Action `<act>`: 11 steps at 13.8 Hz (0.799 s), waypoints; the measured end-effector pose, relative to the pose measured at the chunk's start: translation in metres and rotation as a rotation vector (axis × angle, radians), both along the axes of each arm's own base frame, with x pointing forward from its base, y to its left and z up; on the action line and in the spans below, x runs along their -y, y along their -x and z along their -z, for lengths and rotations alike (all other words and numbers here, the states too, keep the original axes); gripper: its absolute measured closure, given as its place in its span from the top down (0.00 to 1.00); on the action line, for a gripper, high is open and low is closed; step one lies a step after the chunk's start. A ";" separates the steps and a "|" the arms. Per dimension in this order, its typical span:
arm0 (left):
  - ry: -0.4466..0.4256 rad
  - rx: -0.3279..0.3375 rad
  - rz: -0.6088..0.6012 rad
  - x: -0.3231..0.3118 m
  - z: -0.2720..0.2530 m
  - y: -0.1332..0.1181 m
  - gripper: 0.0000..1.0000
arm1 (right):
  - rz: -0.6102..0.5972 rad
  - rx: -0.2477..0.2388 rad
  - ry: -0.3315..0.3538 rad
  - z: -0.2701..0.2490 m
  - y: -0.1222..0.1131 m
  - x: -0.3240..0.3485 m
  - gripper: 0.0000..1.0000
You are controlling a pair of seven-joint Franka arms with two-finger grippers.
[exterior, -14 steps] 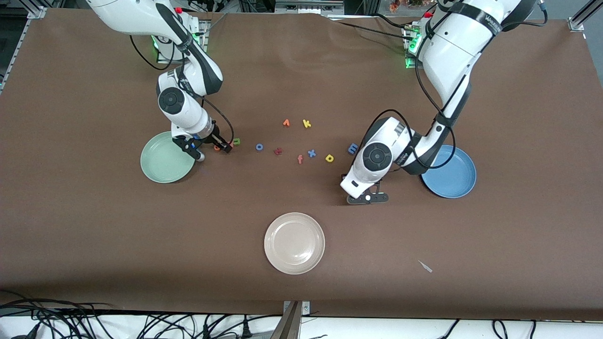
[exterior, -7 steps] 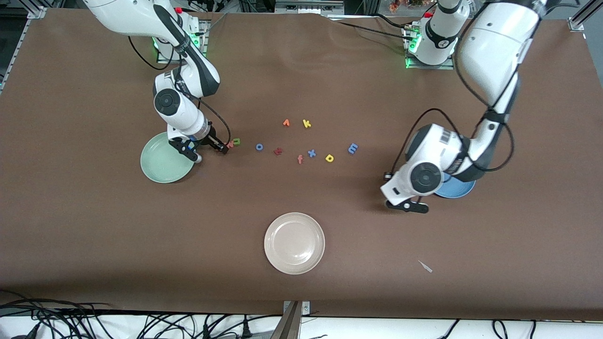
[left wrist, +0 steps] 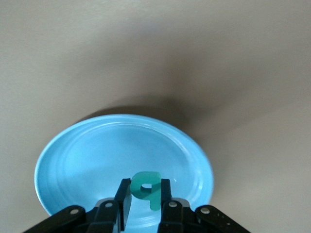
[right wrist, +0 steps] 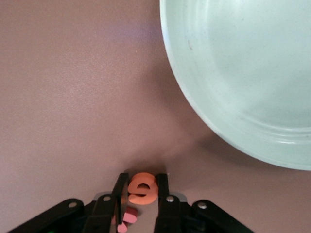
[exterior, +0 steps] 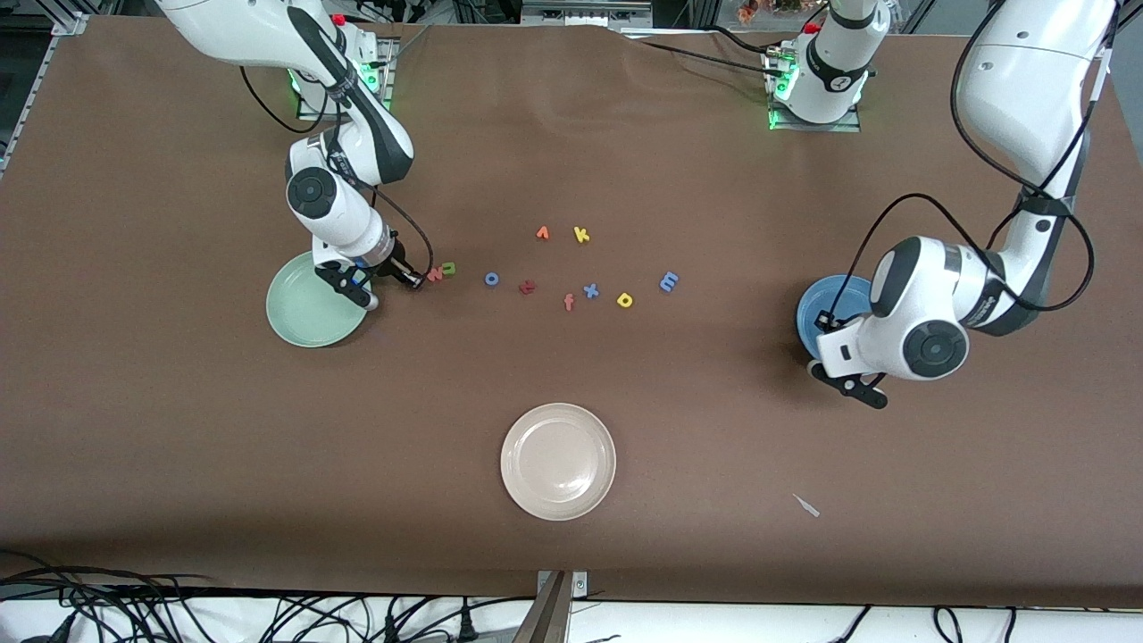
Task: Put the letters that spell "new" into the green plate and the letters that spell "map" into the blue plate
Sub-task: 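Drop the orange e and teal letter onto the green and blue plates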
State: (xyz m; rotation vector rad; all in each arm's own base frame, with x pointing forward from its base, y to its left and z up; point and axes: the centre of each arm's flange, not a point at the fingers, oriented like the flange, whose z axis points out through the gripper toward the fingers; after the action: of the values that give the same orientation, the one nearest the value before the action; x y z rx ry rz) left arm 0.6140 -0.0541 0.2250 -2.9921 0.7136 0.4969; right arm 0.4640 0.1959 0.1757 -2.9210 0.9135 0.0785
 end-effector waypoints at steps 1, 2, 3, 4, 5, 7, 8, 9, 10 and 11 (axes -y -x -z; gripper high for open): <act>0.010 0.039 -0.003 -0.009 0.005 0.013 0.28 | -0.002 0.001 0.000 0.000 0.000 0.000 0.28; 0.020 0.076 -0.005 -0.017 0.011 0.028 0.28 | -0.008 0.004 -0.001 -0.001 -0.001 0.000 0.28; 0.028 0.105 -0.009 -0.022 0.017 0.042 0.28 | -0.015 0.010 -0.002 -0.005 -0.003 0.000 0.28; 0.032 0.119 -0.015 -0.027 0.022 0.054 0.31 | -0.030 0.010 0.001 -0.011 -0.007 0.000 0.28; 0.032 0.122 -0.019 -0.030 0.023 0.059 0.41 | -0.053 -0.003 0.009 -0.020 -0.013 0.002 0.28; 0.026 0.104 -0.010 -0.024 0.011 0.056 0.61 | -0.114 -0.038 0.033 -0.050 -0.033 0.017 0.28; 0.023 0.093 0.000 -0.014 0.001 0.053 0.72 | -0.154 -0.049 0.040 -0.066 -0.046 0.032 0.28; 0.024 0.093 0.009 -0.002 -0.009 0.050 0.81 | -0.195 -0.055 0.045 -0.079 -0.058 0.051 0.28; 0.029 0.099 0.019 0.014 -0.017 0.048 0.93 | -0.233 -0.056 0.047 -0.088 -0.068 0.074 0.28; 0.038 0.102 0.027 0.033 -0.021 0.050 1.00 | -0.266 -0.057 0.049 -0.092 -0.074 0.095 0.28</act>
State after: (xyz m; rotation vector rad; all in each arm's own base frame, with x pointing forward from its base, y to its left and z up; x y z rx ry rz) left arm 0.5639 -0.0866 0.2459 -3.0123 0.7625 0.3308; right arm 0.5383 0.1005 0.2675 -3.0826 0.5340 0.1583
